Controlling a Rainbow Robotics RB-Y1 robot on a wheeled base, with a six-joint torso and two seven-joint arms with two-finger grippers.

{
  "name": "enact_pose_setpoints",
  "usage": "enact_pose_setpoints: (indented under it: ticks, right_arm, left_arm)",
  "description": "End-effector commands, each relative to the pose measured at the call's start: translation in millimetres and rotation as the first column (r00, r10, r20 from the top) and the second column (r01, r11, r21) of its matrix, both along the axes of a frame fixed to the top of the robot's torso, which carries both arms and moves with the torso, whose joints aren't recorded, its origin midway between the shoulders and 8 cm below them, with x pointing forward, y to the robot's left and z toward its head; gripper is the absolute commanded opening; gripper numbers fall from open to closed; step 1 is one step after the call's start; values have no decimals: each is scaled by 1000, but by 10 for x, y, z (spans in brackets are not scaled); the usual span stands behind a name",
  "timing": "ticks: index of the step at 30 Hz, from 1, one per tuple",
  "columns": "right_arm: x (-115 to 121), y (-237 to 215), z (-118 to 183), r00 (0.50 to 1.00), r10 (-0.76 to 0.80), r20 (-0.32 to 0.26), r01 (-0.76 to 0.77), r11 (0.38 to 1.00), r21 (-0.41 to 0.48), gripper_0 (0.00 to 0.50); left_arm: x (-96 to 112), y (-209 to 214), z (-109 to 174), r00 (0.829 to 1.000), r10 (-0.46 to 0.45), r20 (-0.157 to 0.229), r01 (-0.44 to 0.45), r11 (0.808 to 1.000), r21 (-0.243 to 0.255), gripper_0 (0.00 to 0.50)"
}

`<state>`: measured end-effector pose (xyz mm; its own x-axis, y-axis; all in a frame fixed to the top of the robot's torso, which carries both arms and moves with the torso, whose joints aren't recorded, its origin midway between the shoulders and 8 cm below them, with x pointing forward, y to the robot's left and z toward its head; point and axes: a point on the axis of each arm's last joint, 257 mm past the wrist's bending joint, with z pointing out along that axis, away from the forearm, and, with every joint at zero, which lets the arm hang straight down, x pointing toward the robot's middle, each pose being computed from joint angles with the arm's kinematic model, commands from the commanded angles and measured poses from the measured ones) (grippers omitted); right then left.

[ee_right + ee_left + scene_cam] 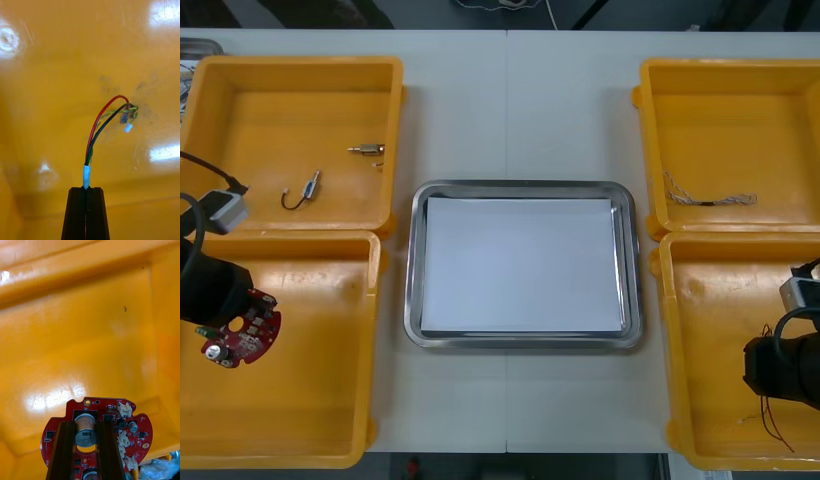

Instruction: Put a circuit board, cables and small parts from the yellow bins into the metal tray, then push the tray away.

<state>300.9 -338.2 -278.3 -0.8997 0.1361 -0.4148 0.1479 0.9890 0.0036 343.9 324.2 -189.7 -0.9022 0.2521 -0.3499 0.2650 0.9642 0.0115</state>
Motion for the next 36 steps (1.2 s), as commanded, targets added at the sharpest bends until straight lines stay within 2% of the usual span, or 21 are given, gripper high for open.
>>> enact_pose_setpoints:
  ticks: [1,4,6,10,15,26,30,36]
  right_arm:
    - [80,-130,476,998,7,66,-7,1000,-10,0]
    - [30,-159,614,998,24,60,-24,1000,-5,0]
    - [103,-161,775,994,45,99,-44,999,-6,0]
    - [176,-181,951,988,69,137,-68,998,-11,0]
    - [179,-259,1083,984,113,134,-107,993,-52,0]
    - [163,-345,1340,966,244,85,-229,961,-157,0]
    - [240,-286,1463,953,287,94,-270,949,-162,0]
    - [422,-100,1691,926,348,147,-329,934,-140,0]
  left_arm:
    - [122,-343,209,997,-53,51,53,999,11,0]
    - [165,-505,224,994,-97,56,95,995,25,0]
    - [205,-658,242,989,-134,64,132,991,35,0]
    - [265,-901,271,982,-174,78,172,985,32,1]
    - [338,-1303,304,977,-188,99,187,982,21,0]
    - [372,-2067,284,973,-207,105,210,978,-15,2]
    - [419,-2301,247,976,-192,104,195,980,-24,0]
    - [551,-2548,133,980,-166,111,169,986,-15,2]
